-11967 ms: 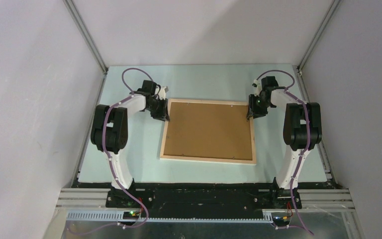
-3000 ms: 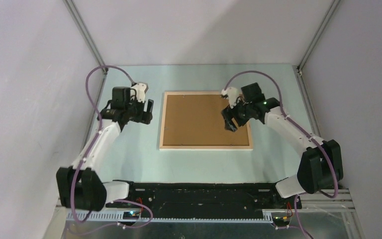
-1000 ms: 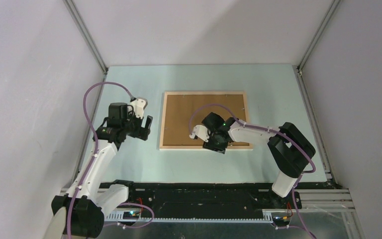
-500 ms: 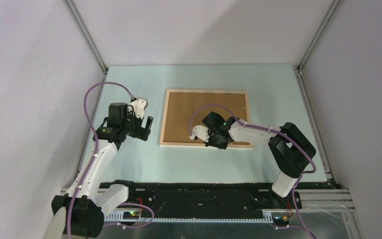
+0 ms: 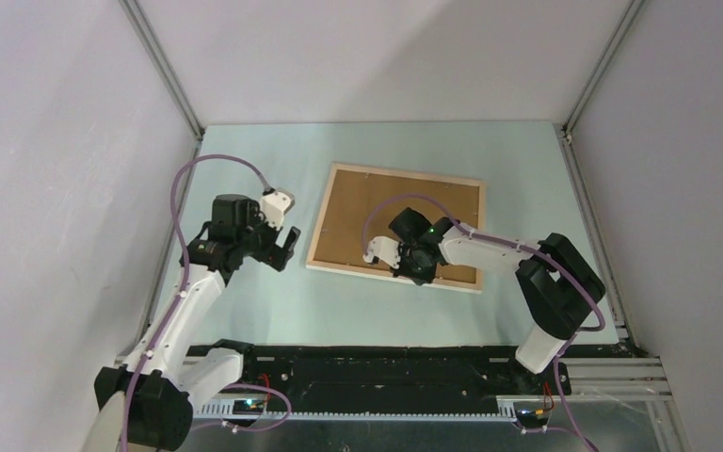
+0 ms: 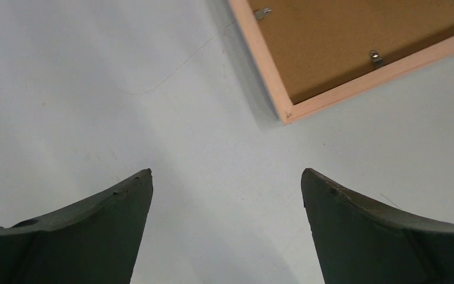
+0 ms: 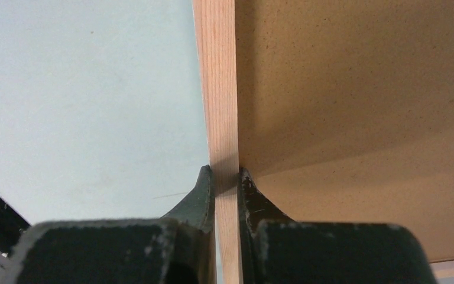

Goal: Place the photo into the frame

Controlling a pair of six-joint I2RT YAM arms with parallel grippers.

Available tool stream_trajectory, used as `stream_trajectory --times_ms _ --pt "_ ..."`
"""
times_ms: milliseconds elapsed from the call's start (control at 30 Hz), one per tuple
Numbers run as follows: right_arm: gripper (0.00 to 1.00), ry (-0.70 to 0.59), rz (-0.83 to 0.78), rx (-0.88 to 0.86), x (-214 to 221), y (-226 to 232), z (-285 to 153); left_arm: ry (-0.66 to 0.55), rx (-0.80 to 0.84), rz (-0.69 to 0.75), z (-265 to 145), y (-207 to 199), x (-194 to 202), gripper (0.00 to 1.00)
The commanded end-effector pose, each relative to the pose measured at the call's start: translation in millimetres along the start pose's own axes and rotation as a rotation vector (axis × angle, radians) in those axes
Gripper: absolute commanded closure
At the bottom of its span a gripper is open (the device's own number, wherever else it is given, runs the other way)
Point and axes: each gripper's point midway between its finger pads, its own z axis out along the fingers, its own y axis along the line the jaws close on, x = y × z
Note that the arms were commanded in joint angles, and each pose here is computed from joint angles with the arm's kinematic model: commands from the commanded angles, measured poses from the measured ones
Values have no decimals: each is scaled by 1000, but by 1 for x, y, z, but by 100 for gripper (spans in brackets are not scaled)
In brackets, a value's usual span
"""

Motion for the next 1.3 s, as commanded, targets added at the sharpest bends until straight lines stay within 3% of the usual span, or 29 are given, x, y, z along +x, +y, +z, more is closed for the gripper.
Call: stream_trajectory --times_ms 0,233,833,1100,1267 --pt "100 -87 41 -33 -16 6 -31 -125 29 189 -7 -12 -40 0" --pt "100 -167 70 -112 -27 16 -56 -172 52 478 6 -47 -55 0" --pt "100 -348 241 -314 -40 14 -134 -259 164 928 43 -129 -87 2" --pt "100 -391 277 -376 -45 9 -158 -304 93 1051 49 -154 -106 10" --pt "100 -390 286 -378 -42 7 -160 -320 32 1096 52 -160 -115 24"
